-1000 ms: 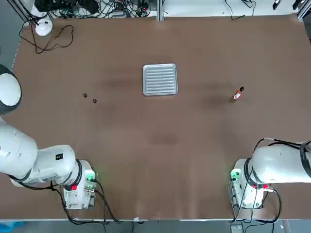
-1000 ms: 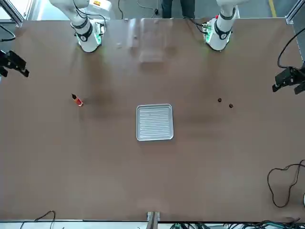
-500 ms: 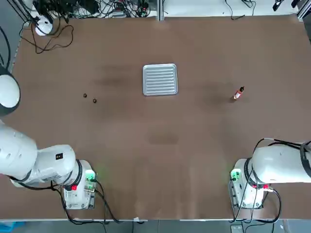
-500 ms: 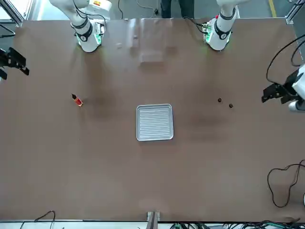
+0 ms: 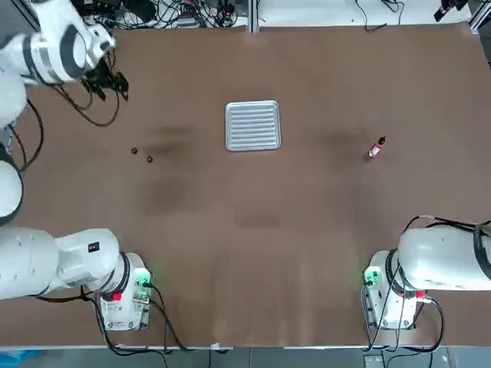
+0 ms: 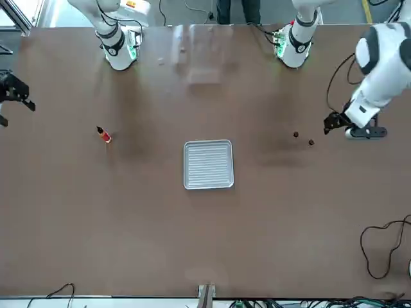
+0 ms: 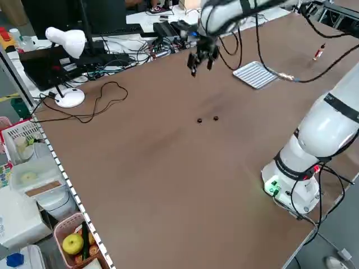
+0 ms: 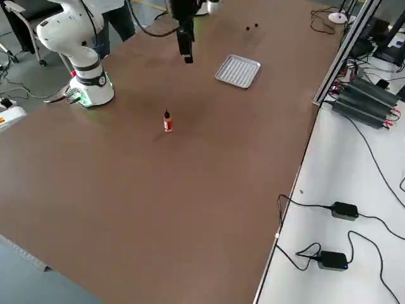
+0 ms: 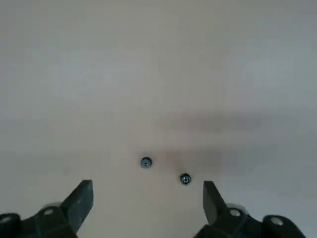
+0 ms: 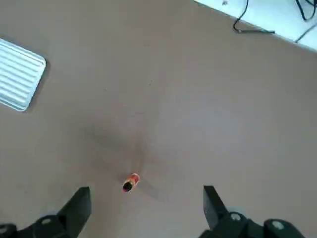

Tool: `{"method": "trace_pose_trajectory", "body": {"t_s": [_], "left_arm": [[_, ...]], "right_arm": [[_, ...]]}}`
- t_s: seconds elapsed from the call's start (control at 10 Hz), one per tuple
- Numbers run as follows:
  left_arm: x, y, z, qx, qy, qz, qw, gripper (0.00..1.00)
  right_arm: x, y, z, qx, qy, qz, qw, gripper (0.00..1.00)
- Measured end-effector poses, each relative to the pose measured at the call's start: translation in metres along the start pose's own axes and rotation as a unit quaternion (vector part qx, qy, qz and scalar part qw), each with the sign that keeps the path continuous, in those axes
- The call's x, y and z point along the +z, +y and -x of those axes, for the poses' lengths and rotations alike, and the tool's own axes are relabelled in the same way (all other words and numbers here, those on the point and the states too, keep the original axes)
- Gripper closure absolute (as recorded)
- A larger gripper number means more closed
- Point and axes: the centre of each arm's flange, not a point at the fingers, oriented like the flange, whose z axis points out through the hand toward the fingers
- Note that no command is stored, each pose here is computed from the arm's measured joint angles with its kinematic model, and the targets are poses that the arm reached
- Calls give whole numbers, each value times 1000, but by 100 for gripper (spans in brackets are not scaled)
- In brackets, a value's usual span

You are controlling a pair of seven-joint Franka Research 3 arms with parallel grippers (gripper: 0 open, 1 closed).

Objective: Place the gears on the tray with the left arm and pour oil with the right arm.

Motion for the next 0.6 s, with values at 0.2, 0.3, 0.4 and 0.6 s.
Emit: {"method": "trace_pose_trajectory", "body": {"t_s": [0.2,0.3,0.4,0.6], "left_arm": [[39,14,22,-5,-24,-2,1000,11],[60,20,31,-1,-26,-2,1000,11],[87,26,41,3,-23,0,1000,11],[139,34,56,1,-26,10,1000,21]], "right_arm": [[18,11,11,-22,11,-24,999,0],[29,18,19,-29,21,-40,999,0],[42,26,28,-42,36,-56,997,0],[78,45,54,-82,78,-91,989,0]]}}
